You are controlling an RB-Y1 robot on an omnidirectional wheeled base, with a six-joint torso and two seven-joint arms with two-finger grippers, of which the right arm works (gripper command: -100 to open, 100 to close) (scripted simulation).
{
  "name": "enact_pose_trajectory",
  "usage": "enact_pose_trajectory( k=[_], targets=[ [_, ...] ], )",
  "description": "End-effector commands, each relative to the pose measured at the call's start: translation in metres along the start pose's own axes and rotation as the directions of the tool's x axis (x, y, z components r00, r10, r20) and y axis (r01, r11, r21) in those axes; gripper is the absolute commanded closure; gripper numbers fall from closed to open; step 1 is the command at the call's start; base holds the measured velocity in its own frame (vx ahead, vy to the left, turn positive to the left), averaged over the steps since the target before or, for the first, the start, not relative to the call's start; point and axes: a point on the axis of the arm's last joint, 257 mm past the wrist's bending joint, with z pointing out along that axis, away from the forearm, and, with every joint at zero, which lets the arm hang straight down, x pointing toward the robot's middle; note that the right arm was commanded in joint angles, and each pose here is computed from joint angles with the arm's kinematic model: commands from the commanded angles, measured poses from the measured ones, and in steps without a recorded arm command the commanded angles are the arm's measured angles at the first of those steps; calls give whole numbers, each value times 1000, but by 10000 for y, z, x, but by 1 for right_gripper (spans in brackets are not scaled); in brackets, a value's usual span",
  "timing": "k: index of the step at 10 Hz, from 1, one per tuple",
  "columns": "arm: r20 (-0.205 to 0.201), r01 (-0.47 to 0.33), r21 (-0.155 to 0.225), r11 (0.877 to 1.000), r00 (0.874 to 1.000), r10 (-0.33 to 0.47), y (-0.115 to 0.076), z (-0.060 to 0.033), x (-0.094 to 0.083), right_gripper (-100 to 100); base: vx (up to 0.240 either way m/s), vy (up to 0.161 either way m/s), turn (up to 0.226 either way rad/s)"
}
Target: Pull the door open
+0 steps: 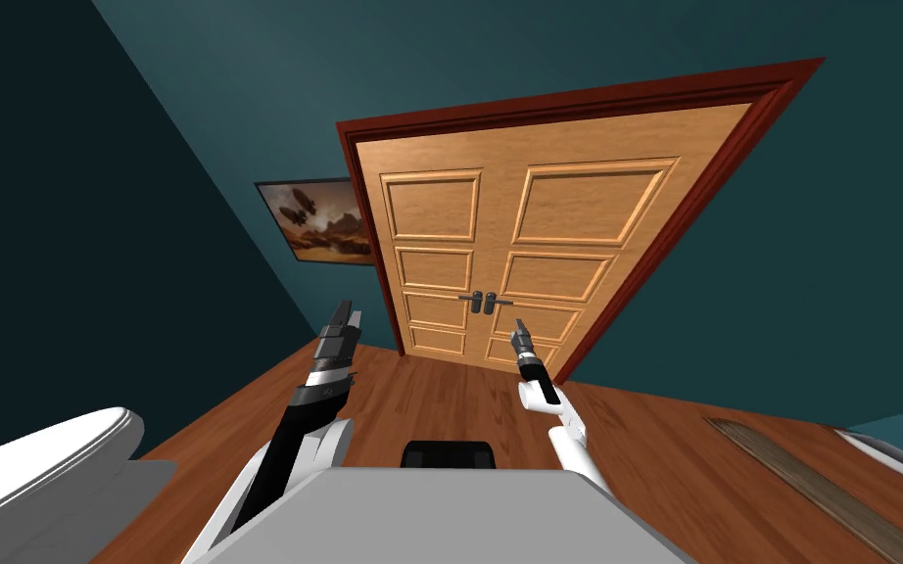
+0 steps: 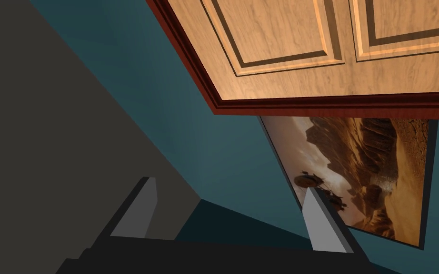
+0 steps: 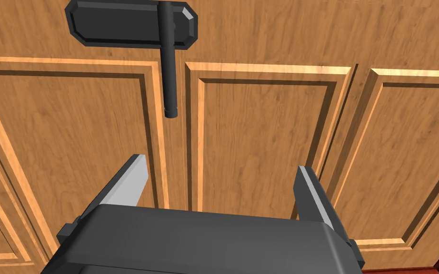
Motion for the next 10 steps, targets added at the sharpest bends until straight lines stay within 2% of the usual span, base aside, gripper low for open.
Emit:
enact_pose_trajectory(
  k=[1,10],
  targets=[
    [6,-1,23,1000,1000,1,-113,27,-30,-100,100,-8,30],
    [36,-12,120,993,999,8,-523,146,-185,-100,94,-16,26]
  ],
)
